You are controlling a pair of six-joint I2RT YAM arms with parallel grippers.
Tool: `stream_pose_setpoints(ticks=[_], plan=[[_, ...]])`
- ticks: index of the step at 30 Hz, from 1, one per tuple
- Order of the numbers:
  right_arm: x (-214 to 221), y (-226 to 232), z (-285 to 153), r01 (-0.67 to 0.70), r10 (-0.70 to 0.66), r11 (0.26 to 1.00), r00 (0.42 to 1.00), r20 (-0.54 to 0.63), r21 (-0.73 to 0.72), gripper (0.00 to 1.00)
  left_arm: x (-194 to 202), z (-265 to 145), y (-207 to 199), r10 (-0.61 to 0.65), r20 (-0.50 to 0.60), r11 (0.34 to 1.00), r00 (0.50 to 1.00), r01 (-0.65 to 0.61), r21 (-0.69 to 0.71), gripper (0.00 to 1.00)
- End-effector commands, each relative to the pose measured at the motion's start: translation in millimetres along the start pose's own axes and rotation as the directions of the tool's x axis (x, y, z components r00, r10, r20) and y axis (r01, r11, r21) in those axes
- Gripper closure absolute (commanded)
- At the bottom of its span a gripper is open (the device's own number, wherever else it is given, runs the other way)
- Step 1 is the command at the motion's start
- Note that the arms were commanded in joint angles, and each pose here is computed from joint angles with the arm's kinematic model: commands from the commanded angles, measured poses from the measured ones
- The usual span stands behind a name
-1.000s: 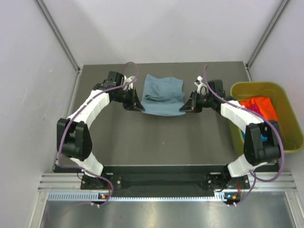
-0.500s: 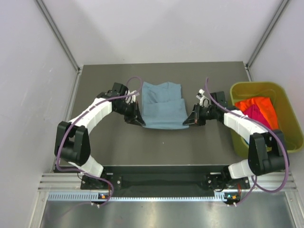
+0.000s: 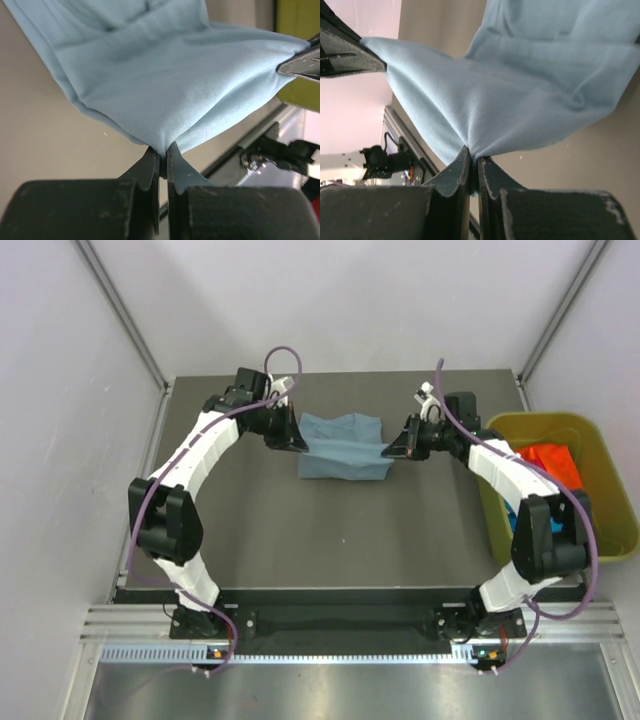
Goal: Fold and stack the t-shirts
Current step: Fold the tshirt
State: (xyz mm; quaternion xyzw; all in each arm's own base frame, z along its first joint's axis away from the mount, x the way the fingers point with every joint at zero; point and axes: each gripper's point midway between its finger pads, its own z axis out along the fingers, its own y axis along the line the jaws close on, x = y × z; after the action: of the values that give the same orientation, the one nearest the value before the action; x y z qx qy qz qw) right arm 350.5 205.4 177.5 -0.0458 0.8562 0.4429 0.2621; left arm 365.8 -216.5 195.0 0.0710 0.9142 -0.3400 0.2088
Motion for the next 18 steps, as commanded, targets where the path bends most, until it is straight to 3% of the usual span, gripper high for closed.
stream_pose_setpoints(ticks=[1, 8, 14, 18], plan=[[-41.0, -7.3, 7.3, 0.072, -0.073, 0.997, 0.994, 0.087, 0.009, 1.00, -26.8, 5.0, 22.8, 0.046, 0.057, 0.997, 0.997, -0.042, -0.071, 1.00], [-81.1, -27.9, 35.2, 0.085, -0.087, 0.996, 0.990, 0.113, 0.024, 1.00, -57.4, 41.0, 52.8, 0.051, 0.070, 0.993, 0.996, -0.043, -0.113, 1.00], [-111.4, -37.1, 56.0, 0.100, -0.102, 0.995, 0.986, 0.130, 0.020, 1.00, -114.3, 55.9, 60.2, 0.130, 0.162, 0.982, 0.978, -0.103, -0.161, 1.00], [-122.7, -49.7, 72.2, 0.107, -0.109, 0.994, 0.985, 0.137, 0.023, 1.00, -129.8, 73.0, 74.9, 0.149, 0.180, 0.974, 0.972, -0.113, -0.194, 1.00]])
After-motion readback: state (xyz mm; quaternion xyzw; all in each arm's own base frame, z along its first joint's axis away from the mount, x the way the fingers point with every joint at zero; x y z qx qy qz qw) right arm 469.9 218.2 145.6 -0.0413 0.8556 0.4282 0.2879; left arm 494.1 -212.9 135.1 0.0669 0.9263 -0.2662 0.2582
